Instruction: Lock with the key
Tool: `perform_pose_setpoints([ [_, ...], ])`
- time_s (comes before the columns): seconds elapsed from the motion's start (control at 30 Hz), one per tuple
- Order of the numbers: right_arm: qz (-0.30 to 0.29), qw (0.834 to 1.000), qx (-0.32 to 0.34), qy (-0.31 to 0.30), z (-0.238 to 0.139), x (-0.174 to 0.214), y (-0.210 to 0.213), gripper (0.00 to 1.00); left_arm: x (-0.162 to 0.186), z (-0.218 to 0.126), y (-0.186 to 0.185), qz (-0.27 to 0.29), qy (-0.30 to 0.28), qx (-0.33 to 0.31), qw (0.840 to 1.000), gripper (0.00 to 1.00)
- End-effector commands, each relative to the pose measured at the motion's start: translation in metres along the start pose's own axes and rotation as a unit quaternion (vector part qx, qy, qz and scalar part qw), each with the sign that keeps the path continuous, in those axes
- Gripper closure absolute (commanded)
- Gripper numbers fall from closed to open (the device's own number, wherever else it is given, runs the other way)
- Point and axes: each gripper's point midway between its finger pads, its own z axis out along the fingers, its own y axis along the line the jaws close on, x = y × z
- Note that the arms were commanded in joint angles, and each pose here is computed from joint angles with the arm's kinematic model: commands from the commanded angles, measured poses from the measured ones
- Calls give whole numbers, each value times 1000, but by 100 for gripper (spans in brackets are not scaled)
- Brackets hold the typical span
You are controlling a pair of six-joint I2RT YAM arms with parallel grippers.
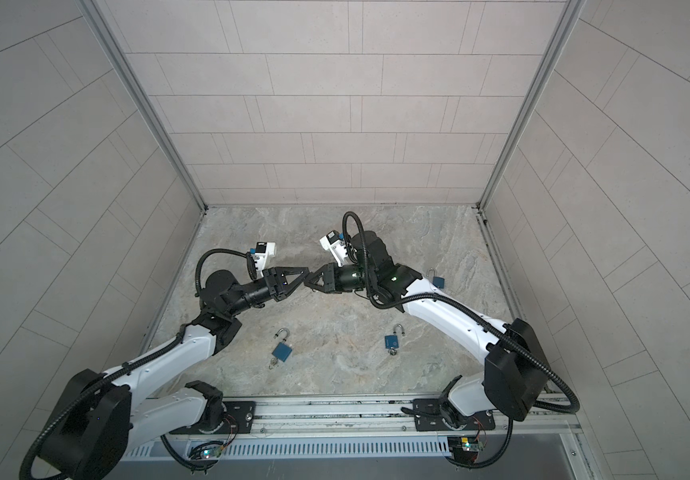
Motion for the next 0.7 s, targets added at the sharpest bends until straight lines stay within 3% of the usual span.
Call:
perform_pose_setpoints([
  [0.0,-65,996,-60,-19,-8,-9,40,100,14,-1,7,-1,32,-27,999,77],
  [0.67,-61,996,-57,-33,-17,-13,36,97,7,1,21,-8,40,-49,998,100],
])
